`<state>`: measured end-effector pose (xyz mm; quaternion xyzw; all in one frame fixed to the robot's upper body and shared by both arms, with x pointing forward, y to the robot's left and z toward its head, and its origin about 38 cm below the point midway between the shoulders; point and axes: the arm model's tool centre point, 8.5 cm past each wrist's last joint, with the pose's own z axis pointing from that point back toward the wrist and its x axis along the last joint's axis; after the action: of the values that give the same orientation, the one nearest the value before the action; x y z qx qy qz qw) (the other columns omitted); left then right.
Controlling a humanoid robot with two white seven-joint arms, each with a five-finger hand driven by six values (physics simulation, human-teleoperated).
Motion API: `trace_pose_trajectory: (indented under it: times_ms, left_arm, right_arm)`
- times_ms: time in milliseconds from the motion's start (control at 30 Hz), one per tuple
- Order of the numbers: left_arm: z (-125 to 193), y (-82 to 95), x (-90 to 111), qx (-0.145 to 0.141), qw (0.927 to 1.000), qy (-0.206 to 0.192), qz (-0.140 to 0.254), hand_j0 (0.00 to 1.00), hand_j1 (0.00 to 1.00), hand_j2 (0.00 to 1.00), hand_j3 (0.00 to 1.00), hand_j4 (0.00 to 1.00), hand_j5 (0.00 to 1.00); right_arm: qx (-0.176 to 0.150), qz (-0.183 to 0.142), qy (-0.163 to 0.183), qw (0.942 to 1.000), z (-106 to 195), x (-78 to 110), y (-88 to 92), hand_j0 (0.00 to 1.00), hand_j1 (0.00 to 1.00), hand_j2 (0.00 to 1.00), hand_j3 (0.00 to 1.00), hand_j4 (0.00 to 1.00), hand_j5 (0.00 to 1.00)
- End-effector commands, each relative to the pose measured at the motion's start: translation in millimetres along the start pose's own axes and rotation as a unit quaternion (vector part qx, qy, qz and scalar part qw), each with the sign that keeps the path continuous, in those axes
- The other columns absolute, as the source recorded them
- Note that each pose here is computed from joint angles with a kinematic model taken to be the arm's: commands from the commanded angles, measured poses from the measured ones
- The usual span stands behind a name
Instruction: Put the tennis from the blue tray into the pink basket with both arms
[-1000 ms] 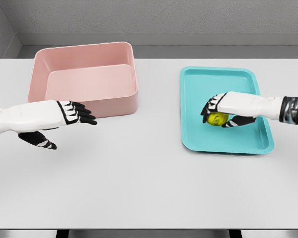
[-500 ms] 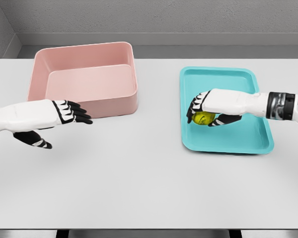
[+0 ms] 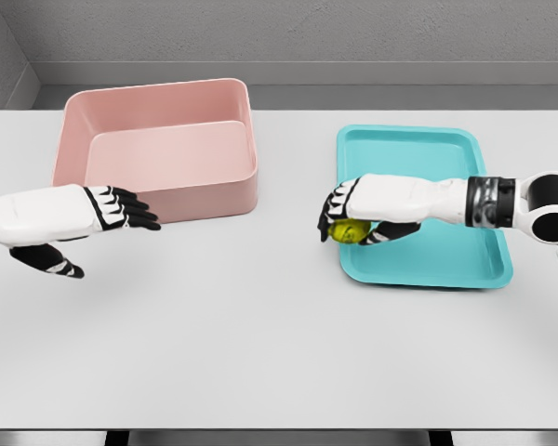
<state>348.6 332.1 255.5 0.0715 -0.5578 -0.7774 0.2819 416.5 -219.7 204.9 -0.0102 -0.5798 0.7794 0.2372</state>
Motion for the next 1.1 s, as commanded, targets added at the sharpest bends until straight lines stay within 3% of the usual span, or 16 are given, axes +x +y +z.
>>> trace_pose_trajectory:
  times_ms: [0,67,333,567,633,667,733,800,1067]
  left_arm:
    - [-1.2,1.0,0.3,0.006,1.0000,-0.002,0.003,1.00,1.00,1.00,1.00,1.00,1.00]
    - [-4.5,7.9,1.0,0.044,0.9990,-0.005,0.001,1.00,1.00,1.00,1.00,1.00,1.00]
    - [-13.8,4.5,3.6,0.049,0.9986,-0.016,0.004,1.00,1.00,1.00,1.00,1.00,1.00]
    - [-39.8,5.2,12.3,0.075,0.9958,-0.050,0.014,1.00,1.00,1.00,1.00,1.00,1.00]
    - [-39.1,-3.6,12.0,0.047,0.9977,-0.047,0.012,1.00,1.00,1.00,1.00,1.00,1.00]
    - [-39.8,-9.6,11.7,0.015,0.9989,-0.044,0.003,1.00,1.00,1.00,1.00,1.00,1.00]
    - [-36.6,-25.2,9.3,-0.078,0.9962,-0.033,-0.016,1.00,1.00,1.00,1.00,1.00,1.00]
    - [-37.4,-26.1,7.8,-0.090,0.9951,-0.026,-0.033,1.00,1.00,1.00,1.00,1.00,1.00]
    - [-44.6,-16.5,9.7,-0.075,0.9958,-0.034,-0.040,1.00,1.00,1.00,1.00,1.00,1.00]
  right_arm:
    - [0.002,-0.003,-0.010,0.9999,-7.3,3.5,-0.5,0.59,0.59,0.59,0.59,0.59,0.59]
    - [0.003,0.000,-0.015,0.9999,-12.1,5.5,-4.1,0.59,0.59,0.59,0.59,0.59,0.59]
    - [-0.003,0.002,-0.040,0.9992,-32.5,15.2,-8.4,0.59,0.59,0.59,0.59,0.59,0.59]
    - [-0.005,0.000,-0.066,0.9978,-54.1,26.5,-8.7,0.59,0.59,0.59,0.59,0.59,0.59]
    - [-0.006,-0.003,-0.073,0.9973,-60.2,29.4,-6.9,0.59,0.59,0.59,0.59,0.59,0.59]
    - [-0.004,-0.005,-0.076,0.9971,-63.8,30.5,-4.7,0.59,0.59,0.59,0.59,0.59,0.59]
    - [-0.004,-0.007,-0.082,0.9966,-69.4,33.2,-3.8,0.59,0.59,0.59,0.59,0.59,0.59]
    - [0.002,-0.008,-0.089,0.9960,-75.8,36.8,-0.4,0.59,0.59,0.59,0.59,0.59,0.59]
    - [0.015,-0.022,-0.095,0.9951,-91.8,37.6,13.0,0.59,0.59,0.59,0.59,0.59,0.59]
